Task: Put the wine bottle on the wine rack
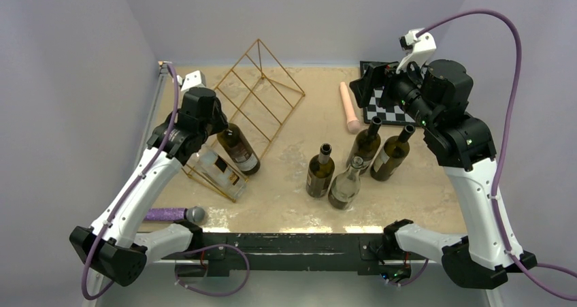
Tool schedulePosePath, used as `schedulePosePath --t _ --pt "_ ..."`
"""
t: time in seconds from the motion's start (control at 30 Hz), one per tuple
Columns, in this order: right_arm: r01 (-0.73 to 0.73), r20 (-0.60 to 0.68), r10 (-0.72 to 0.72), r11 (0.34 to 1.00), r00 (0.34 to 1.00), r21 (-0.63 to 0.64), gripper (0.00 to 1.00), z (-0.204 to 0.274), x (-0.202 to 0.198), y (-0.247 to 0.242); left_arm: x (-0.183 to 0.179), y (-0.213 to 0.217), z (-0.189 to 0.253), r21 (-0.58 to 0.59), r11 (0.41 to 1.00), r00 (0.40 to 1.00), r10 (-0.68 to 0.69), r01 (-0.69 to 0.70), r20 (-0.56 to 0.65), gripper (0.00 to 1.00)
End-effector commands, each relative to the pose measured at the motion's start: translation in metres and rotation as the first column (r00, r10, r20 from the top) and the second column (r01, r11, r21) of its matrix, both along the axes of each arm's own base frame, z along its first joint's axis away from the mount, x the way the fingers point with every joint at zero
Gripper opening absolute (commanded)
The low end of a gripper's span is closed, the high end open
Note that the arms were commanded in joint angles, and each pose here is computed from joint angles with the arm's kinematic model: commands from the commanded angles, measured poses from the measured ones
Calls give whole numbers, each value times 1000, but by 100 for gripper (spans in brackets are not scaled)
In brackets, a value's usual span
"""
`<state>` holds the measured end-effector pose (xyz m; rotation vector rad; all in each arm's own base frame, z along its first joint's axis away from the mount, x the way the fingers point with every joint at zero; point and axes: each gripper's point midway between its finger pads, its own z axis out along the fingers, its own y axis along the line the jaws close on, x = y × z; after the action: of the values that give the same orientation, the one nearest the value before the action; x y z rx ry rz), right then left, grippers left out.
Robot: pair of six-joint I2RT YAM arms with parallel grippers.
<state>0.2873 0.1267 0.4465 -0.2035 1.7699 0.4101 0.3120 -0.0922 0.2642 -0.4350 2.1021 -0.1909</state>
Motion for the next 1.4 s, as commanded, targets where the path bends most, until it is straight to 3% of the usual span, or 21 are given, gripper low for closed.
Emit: schedulePosePath --t 0.0,0.43,0.6,0.77,0.97,1.37 --pt "7 38 -7 1000 999 8 97 11 -3 -2 15 -2 20 -74 997 995 44 -37 94 0" --pt "8 33 -8 1000 999 7 97 10 -2 -2 15 6 -11 -90 992 996 88 -88 0 1" --pt "10 25 -10 1000 1000 6 97 7 -1 -2 10 14 -20 -88 988 992 130 -130 -9 15" --pt "11 19 -11 1000 1000 6 97 4 -1 -2 6 24 -25 -84 981 984 177 -176 5 46" --pt "11 15 -11 1000 1000 9 97 4 -1 -2 4 34 -33 -60 973 975 223 -223 -10 54" --pt "16 14 -16 1000 1000 18 96 3 -2 -3 2 44 -35 -41 965 966 258 -258 -13 56"
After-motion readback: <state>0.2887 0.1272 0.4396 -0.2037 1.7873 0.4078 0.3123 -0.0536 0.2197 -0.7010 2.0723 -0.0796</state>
